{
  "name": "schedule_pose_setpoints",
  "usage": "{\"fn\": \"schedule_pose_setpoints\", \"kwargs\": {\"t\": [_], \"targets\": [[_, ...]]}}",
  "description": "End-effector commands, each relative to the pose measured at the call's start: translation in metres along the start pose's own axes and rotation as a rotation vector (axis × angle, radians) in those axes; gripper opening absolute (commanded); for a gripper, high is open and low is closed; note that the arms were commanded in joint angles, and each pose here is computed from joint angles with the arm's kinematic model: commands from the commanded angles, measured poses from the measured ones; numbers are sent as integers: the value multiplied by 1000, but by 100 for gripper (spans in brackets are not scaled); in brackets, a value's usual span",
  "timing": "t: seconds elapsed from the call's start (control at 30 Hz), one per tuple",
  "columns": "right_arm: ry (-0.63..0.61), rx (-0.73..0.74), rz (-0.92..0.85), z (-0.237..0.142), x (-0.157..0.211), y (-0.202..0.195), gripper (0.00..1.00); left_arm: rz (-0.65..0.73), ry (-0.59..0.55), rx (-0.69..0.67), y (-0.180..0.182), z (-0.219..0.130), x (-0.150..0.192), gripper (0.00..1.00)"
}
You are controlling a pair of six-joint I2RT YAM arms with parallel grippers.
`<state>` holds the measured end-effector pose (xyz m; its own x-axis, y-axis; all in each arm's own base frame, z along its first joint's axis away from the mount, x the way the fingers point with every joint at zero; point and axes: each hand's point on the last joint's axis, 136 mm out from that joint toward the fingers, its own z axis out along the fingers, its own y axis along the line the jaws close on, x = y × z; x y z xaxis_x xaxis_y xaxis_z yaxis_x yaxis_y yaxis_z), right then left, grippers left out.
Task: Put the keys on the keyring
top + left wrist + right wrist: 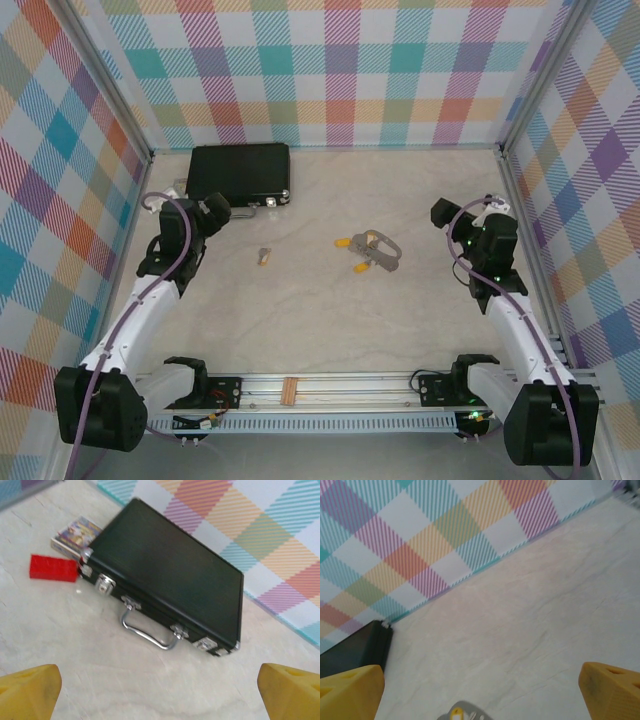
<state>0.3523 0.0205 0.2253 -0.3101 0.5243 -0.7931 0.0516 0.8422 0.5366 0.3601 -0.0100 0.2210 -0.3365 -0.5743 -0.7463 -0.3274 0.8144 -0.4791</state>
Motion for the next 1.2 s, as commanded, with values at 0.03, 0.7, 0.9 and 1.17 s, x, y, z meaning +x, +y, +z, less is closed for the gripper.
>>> {"fn": "schedule_pose_setpoints", "kwargs": {"t": [0.03,0.7,0.9,1.17], "targets": [[98,-156,44,-3,8,33,99,-21,133,31,-1,-1,39,100],[399,-332,-153,18,117,110,99,211,364,88,-29,7,149,100],[383,-280,-165,21,131,92,99,299,431,93,-44,18,170,100],[375,-232,-153,25,135,81,99,321,439,101,-60,32,180,100]]}}
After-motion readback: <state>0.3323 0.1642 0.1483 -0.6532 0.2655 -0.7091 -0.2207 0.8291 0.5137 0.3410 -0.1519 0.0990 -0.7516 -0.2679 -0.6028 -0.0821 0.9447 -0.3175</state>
